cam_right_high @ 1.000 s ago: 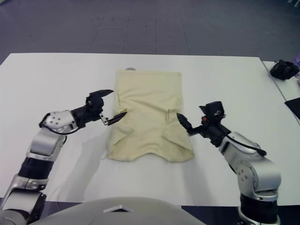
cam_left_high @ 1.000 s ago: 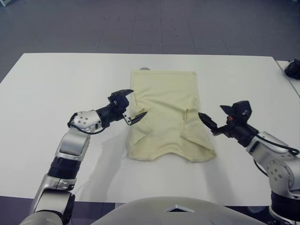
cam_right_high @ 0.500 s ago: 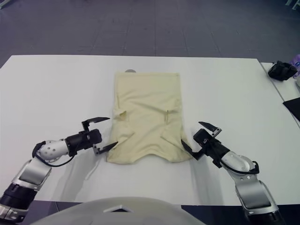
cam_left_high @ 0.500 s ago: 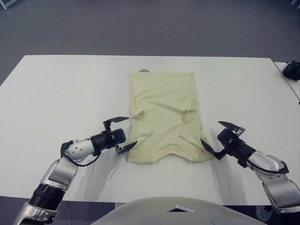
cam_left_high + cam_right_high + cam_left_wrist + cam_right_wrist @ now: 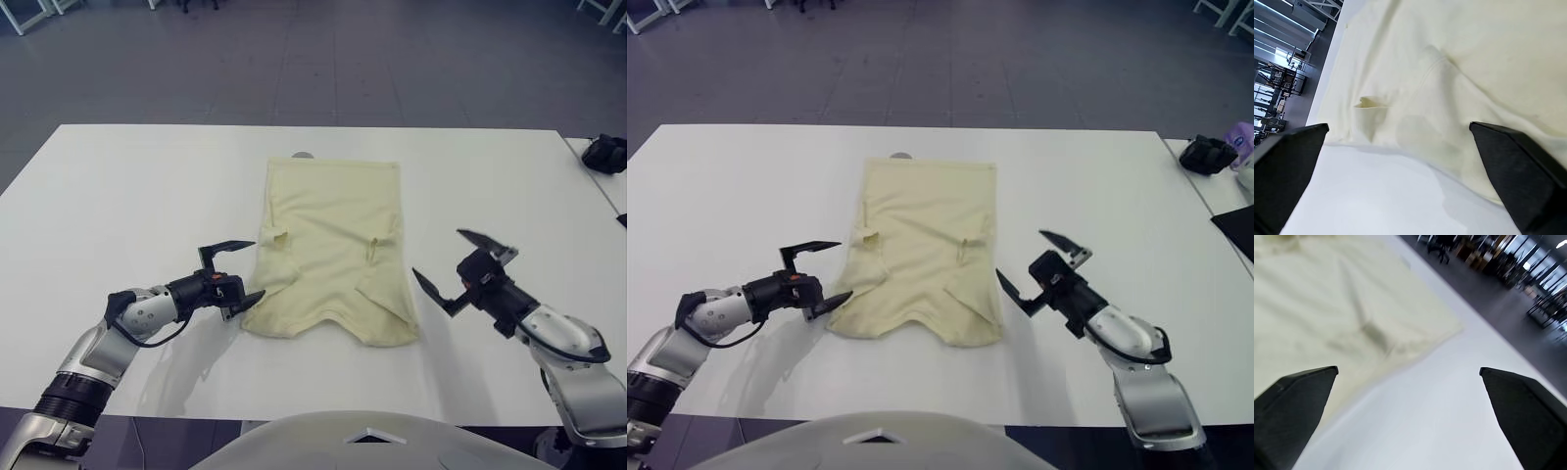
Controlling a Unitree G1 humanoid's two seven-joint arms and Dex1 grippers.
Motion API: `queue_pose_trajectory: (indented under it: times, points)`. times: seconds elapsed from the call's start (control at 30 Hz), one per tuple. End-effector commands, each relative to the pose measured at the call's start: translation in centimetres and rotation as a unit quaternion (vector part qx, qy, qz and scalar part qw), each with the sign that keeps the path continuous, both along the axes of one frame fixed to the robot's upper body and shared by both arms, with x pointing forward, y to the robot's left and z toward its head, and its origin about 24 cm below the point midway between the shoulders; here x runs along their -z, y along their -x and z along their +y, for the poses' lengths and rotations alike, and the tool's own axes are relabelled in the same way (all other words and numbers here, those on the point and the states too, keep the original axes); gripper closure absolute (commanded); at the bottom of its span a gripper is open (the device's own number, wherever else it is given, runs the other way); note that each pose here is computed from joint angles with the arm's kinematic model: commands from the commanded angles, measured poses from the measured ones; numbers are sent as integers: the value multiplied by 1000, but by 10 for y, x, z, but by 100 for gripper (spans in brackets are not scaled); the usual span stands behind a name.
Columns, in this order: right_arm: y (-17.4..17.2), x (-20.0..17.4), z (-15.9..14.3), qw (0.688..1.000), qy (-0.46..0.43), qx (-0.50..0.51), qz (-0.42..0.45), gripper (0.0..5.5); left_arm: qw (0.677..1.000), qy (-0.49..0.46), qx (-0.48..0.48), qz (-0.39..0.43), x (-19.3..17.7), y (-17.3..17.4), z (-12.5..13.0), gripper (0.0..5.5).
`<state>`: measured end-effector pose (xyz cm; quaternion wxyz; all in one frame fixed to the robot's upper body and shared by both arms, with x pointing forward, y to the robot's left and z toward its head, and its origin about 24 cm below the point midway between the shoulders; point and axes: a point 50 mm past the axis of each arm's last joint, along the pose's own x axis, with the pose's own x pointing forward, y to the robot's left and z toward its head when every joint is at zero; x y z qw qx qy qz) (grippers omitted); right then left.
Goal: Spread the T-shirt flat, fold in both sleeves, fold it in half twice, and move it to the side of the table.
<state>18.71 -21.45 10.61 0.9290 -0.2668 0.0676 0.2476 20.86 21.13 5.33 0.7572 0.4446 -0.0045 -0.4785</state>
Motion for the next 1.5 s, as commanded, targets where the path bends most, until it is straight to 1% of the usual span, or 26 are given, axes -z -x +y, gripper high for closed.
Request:
queue_pose_trajectory:
  times: [0.03, 0.1, 0.17, 0.27, 0.37, 0.43, 0.53, 0.57, 0.6, 0.63, 0.7, 0.77, 0.83, 0.9, 1.07, 1.23, 1.27, 1.4, 1.5]
  points:
    - [6, -8, -21, 997, 77, -14, 1, 10, 999, 21, 21, -24, -23, 12, 7, 13]
    - [19, 2, -29, 988, 147, -53, 5, 10, 999, 22, 12, -44, -37, 12, 14, 13]
    - [39, 16, -36, 975, 200, -94, 23, 10, 999, 11, 0, -41, -43, 9, 21, 13]
    - [63, 27, -35, 959, 237, -150, 32, 10, 1000, 15, 2, -23, -41, 16, 22, 13]
    - [72, 33, -30, 949, 251, -187, 23, 10, 999, -7, 31, -3, -34, 37, 25, 13]
    - [74, 38, -27, 948, 250, -197, 22, 10, 998, -35, 49, 1, -28, 46, 32, 49]
    - [71, 50, -21, 944, 251, -212, 22, 10, 996, -66, 64, -8, -21, 49, 45, 109]
    - [71, 54, -20, 944, 250, -214, 24, 10, 994, -78, 71, -9, -19, 50, 50, 89]
    - [70, 58, -19, 944, 247, -216, 26, 10, 993, -90, 78, -9, -17, 51, 54, 88]
    - [72, 60, -17, 944, 243, -220, 28, 10, 992, -95, 83, -8, -15, 50, 57, 66]
    - [74, 65, -12, 944, 237, -226, 30, 10, 990, -102, 93, -11, -11, 46, 56, 33]
    - [74, 70, -9, 944, 233, -231, 33, 10, 989, -104, 104, -7, -3, 43, 52, 12]
    - [73, 76, -6, 944, 228, -235, 36, 10, 988, -103, 114, -2, 5, 40, 46, 12]
    - [72, 80, -3, 944, 225, -238, 37, 45, 988, -97, 123, 0, 10, 39, 39, 10]
    - [73, 93, 2, 944, 221, -240, 40, 141, 983, -96, 155, 9, 24, 45, 27, 105]
    - [70, 97, 1, 951, 214, -221, 39, 240, 979, -111, 171, 8, 31, 47, 24, 207]
    - [69, 98, 1, 951, 213, -220, 40, 250, 978, -113, 176, 8, 32, 48, 24, 217]
    - [69, 98, -3, 952, 214, -214, 41, 315, 972, -134, 193, 2, 27, 43, 31, 286]
    - [68, 100, -3, 954, 210, -211, 45, 357, 965, -150, 214, 19, 29, 44, 36, 330]
